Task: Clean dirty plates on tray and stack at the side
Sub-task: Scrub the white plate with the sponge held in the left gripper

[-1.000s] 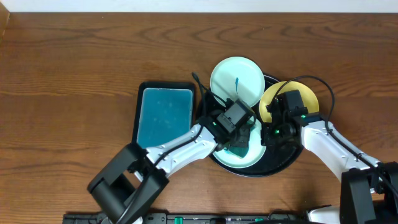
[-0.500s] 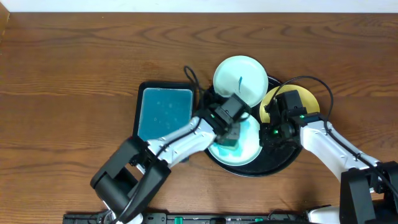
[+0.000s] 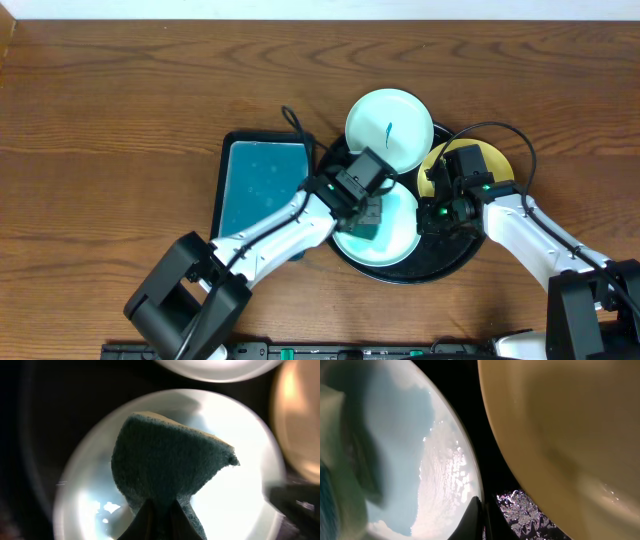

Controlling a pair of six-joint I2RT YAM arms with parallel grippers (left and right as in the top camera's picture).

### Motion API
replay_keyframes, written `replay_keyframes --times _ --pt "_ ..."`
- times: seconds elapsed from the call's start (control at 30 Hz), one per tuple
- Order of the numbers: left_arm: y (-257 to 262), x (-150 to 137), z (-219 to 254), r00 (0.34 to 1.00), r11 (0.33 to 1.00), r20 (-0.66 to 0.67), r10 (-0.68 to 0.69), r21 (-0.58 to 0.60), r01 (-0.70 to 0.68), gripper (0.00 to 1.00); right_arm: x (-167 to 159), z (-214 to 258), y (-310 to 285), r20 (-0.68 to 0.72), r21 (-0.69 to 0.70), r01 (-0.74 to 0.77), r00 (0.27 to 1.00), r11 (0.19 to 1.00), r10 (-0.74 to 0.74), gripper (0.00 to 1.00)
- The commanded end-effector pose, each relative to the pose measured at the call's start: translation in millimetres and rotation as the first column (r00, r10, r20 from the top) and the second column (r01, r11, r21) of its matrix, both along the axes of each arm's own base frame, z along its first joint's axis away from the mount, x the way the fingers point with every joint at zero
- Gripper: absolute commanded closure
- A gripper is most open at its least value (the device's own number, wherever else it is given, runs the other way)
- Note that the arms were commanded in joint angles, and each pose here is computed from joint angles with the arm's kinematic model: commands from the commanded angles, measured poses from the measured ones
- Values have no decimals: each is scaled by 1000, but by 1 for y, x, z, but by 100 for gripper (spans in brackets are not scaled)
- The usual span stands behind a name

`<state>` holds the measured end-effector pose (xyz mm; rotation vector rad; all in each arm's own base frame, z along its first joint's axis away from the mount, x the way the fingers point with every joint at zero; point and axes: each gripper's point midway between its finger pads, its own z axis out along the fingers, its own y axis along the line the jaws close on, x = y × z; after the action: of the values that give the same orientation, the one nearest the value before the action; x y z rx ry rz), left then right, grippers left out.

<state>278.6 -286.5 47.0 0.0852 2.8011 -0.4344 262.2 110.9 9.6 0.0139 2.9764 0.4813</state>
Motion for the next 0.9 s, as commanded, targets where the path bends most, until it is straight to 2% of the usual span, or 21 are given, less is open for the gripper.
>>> replay_keyframes --times 0.0,0.2,0.43,0.7,0.87 --pt "-18 -10 2 999 998 12 -46 -30 46 93 0 -1 -1 -1 -16 4 1000 1000 -4 99" --pt "-29 -16 -24 998 998 -15 -55 -12 54 93 0 -1 -2 -3 -16 4 1000 1000 -4 99" --pt "4 4 -38 999 990 53 15 141 -22 92 0 -1 -2 -4 -17 4 1000 1000 -4 99" --pt "31 27 4 992 992 119 33 119 -47 93 0 -1 -2 -4 -17 4 1000 1000 -4 99" --pt "37 27 47 987 999 158 -13 49 6 93 0 -1 -2 -4 -17 4 1000 1000 -4 97"
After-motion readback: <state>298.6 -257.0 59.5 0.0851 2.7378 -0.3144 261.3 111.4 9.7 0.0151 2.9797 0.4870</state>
